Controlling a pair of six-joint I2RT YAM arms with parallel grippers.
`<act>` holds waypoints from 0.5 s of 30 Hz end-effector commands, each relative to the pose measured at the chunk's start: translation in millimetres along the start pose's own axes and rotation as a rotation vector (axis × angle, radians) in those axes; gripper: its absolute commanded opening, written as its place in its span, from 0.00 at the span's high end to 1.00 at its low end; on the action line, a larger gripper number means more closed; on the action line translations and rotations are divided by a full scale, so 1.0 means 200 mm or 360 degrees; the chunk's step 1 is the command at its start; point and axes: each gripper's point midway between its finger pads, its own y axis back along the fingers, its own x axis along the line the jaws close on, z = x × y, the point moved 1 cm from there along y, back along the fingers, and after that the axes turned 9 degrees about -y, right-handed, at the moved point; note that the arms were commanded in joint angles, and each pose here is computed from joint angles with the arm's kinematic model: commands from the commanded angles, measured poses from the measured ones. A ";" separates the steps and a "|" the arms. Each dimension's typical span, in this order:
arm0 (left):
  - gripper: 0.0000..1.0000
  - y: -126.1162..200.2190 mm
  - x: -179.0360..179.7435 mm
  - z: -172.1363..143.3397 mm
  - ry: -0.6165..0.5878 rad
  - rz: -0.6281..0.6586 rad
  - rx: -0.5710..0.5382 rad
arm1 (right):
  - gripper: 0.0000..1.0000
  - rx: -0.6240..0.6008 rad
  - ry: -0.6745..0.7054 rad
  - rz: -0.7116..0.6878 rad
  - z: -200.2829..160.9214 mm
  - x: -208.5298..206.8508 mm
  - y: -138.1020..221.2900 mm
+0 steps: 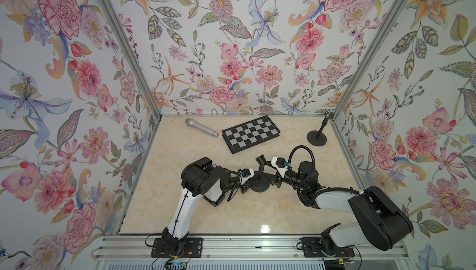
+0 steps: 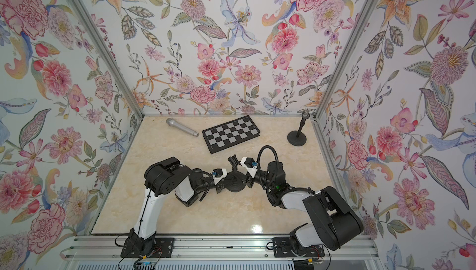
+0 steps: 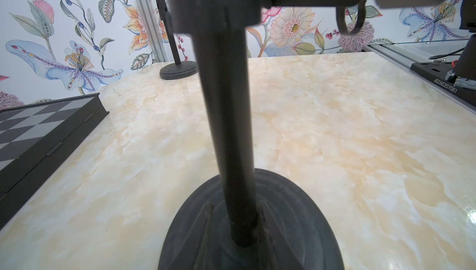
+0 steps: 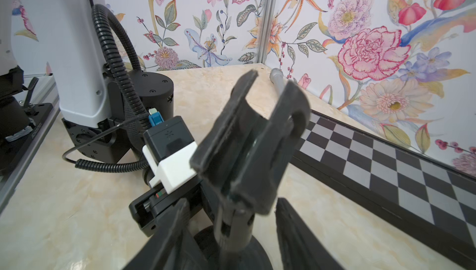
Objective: Assemble a microphone stand
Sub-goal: Screw the microphone stand pole into the microphone stand base.
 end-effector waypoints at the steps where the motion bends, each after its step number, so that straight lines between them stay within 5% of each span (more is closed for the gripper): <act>1: 0.69 0.09 -0.03 -0.18 -0.0096 0.0173 0.0066 | 0.48 0.0000 -0.0009 0.0236 0.02 0.04 -0.04; 6: 0.69 0.08 -0.02 -0.18 -0.0094 0.0183 0.0065 | 0.66 0.0032 -0.0071 0.0223 -0.02 -0.02 -0.08; 12: 0.69 0.09 -0.02 -0.19 -0.0092 0.0184 0.0072 | 1.00 0.0046 -0.0150 0.0135 -0.05 -0.06 -0.10; 15: 0.69 0.09 -0.03 -0.19 -0.0088 0.0179 0.0074 | 1.00 -0.0024 -0.0164 -0.0123 -0.04 -0.11 -0.09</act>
